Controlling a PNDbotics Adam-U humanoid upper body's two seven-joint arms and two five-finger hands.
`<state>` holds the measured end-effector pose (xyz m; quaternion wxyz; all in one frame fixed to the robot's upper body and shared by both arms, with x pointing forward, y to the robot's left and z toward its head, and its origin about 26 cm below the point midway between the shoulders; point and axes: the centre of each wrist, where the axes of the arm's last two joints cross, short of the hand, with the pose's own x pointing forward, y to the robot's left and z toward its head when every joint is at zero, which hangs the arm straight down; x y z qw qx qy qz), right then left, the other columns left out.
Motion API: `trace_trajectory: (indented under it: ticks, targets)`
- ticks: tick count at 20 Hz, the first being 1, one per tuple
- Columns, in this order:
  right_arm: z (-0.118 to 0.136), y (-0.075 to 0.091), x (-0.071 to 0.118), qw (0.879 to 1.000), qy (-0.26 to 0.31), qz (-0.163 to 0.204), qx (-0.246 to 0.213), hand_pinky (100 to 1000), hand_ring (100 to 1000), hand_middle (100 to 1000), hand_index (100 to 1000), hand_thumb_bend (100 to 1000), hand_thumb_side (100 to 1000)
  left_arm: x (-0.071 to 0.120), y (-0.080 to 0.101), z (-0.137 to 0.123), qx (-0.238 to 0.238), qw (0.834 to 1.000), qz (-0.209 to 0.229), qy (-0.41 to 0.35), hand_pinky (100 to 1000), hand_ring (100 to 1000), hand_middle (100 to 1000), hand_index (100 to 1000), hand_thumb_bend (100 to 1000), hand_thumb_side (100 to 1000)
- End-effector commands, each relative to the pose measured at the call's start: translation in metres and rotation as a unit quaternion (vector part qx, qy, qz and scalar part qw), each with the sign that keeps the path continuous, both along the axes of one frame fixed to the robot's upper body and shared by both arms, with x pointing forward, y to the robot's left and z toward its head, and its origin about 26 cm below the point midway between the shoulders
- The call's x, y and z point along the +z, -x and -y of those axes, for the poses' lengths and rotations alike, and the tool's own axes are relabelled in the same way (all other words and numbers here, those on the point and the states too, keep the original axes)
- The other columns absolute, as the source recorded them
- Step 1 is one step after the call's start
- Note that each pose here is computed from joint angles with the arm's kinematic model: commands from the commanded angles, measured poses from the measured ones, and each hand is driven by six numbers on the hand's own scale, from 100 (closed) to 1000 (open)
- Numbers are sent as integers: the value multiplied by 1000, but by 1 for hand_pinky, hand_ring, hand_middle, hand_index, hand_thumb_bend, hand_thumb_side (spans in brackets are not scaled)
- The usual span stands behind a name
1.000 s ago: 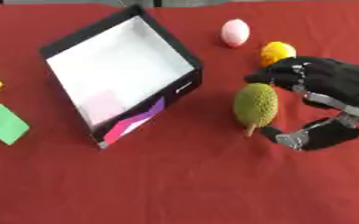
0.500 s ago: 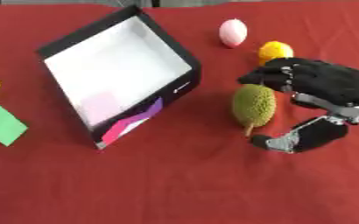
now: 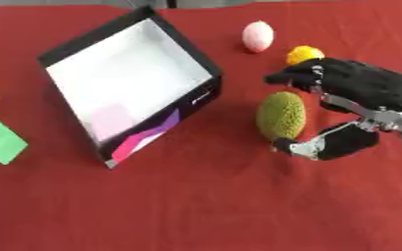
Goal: Pick up objects on the table and place them in the box.
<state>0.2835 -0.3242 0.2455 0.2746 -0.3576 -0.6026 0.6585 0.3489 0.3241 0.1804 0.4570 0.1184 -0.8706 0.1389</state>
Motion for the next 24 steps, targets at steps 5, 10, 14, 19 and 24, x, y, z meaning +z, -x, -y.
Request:
trace_trajectory:
  ticks: [5,10,14,19,24]
  targets:
    - [3,-3,2,1000,13,2,-24,929,860,837,973,419,683,11,1,-4,1,1000,12,-15,687,853,682,730,100,730]
    - [7,-8,0,999,9,1,-34,928,861,835,970,412,676,10,1,-4,-1,1000,11,-16,688,853,681,729,100,729]
    - [15,-15,-7,999,11,-6,-53,928,862,834,968,416,674,11,1,-4,0,1000,14,-14,688,853,680,728,100,728]
    - [23,-23,-12,997,9,-6,-71,929,864,835,966,423,675,11,1,-3,-1,1000,13,-14,688,853,680,728,100,728]
    - [26,-27,-18,997,15,-20,-75,928,857,819,958,448,641,11,0,-3,-2,1000,12,-14,688,854,680,728,100,726]
